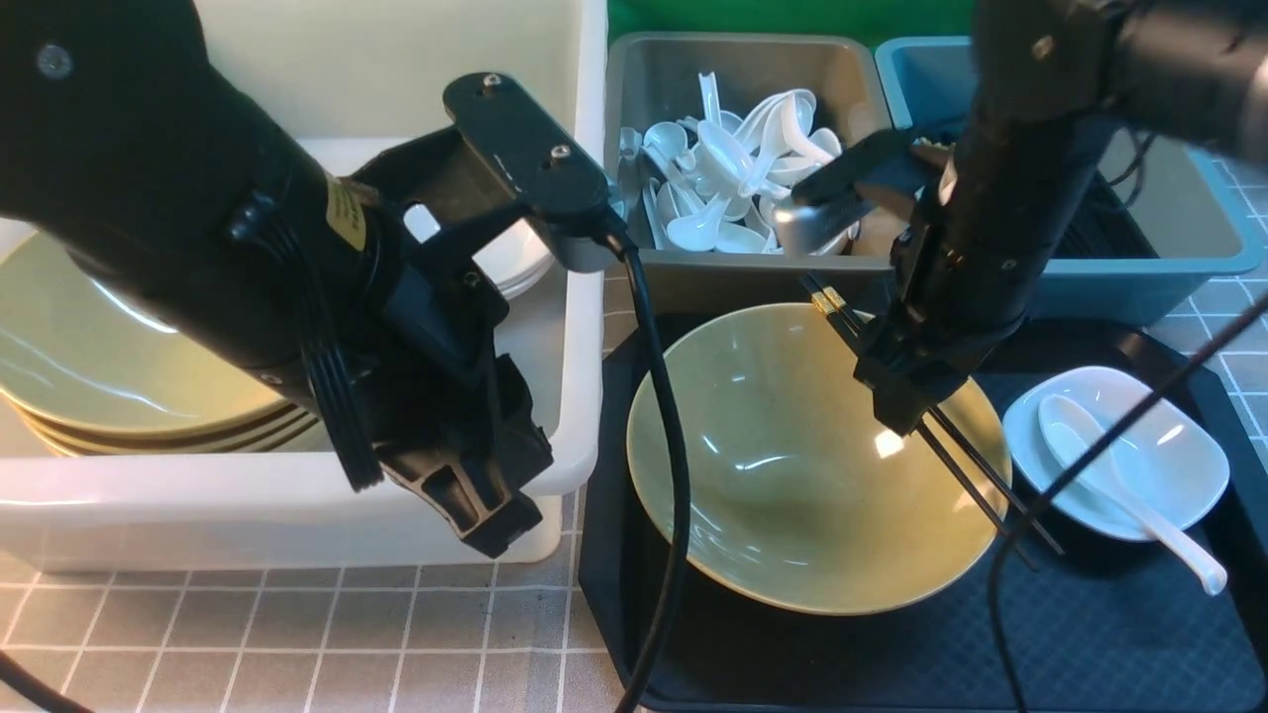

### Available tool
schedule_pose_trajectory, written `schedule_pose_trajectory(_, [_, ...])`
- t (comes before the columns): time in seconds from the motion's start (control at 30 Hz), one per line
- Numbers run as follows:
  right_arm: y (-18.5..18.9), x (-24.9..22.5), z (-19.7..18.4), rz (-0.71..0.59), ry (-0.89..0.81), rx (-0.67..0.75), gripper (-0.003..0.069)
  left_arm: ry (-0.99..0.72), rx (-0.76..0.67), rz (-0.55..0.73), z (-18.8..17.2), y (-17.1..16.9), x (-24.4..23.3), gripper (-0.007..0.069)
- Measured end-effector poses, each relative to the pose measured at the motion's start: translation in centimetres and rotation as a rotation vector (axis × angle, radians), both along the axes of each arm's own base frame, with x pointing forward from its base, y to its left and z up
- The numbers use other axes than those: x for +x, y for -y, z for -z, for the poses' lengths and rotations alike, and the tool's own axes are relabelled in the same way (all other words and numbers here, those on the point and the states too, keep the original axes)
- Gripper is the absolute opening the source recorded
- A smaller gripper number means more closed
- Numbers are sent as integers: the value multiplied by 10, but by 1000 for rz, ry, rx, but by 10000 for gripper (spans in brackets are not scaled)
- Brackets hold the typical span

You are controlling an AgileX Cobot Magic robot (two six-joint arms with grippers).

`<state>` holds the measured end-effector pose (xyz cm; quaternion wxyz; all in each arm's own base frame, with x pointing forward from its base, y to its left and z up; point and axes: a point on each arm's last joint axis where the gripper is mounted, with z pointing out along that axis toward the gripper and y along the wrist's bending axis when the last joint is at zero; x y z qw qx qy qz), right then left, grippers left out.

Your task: On grey table put chopsticks spoon bowls plates into blue grey white boxes.

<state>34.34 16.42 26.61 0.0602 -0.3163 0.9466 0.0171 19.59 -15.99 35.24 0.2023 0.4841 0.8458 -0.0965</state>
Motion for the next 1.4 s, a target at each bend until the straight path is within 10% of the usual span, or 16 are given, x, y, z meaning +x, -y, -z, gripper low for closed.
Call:
schedule_pose_trajectory(0.3, [-4, 11, 14, 32, 26, 1, 425, 8, 30, -1, 3, 0, 4, -11])
schedule_pose_trajectory(0.73, [-4, 11, 15, 59, 21, 2, 123, 5, 37, -1, 5, 0, 5, -11])
schedule_pose_trajectory(1.1, [1, 4, -14, 61, 81, 26, 114, 43, -17, -21, 3, 5, 10, -11])
schedule_pose_trajectory(1.4, [46, 63, -77, 282, 513, 212, 114, 216, -253, -117, 29, 57, 77, -11])
